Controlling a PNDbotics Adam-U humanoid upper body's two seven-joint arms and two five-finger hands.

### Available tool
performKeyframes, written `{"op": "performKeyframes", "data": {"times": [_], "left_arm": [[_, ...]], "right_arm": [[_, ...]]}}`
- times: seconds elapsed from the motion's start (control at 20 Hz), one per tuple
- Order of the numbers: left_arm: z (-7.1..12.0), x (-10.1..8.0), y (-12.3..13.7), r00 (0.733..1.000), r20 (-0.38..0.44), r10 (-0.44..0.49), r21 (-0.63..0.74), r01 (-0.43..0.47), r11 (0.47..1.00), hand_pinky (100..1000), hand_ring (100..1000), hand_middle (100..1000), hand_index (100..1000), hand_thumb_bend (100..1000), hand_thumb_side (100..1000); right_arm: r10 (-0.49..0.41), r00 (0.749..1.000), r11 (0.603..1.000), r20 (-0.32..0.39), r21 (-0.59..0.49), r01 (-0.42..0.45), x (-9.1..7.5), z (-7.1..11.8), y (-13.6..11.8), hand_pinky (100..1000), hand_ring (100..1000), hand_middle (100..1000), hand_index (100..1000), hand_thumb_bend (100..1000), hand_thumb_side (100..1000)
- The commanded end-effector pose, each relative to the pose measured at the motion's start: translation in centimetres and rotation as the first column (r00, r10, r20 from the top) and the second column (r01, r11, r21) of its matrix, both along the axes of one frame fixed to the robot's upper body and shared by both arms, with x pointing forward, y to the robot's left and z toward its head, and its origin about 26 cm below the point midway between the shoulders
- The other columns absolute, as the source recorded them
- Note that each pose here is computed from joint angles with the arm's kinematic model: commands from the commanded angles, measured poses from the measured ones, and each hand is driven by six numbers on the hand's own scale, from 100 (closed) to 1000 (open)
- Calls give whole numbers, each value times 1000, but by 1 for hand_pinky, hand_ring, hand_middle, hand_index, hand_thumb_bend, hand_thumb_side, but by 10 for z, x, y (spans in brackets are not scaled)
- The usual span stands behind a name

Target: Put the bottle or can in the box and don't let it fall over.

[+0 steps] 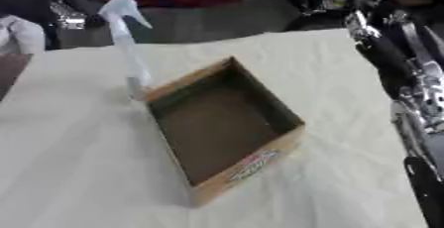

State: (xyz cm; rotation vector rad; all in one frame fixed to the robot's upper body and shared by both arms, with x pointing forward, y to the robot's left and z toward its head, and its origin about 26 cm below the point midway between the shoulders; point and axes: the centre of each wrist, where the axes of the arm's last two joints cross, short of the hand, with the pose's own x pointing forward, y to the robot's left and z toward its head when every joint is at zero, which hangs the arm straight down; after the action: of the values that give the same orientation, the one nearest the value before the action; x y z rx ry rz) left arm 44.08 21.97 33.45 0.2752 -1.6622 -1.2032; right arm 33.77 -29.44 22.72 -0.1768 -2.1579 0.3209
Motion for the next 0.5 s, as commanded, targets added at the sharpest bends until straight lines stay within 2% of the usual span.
{"op": "performKeyframes", "data": {"times": [0.05,0.5], "left_arm": [[16,-2,3,999,52,10,4,-10,1000,786,856,872,881,527,231],[16,6,1,999,39,16,-4,-16,1000,785,858,877,881,519,243]], "right_arm": [[12,1000,1000,27,-11,-11,-2,9,1,885,956,1000,887,100,529],[19,999,1000,32,-16,-19,-1,11,2,886,957,1000,888,100,529]]}}
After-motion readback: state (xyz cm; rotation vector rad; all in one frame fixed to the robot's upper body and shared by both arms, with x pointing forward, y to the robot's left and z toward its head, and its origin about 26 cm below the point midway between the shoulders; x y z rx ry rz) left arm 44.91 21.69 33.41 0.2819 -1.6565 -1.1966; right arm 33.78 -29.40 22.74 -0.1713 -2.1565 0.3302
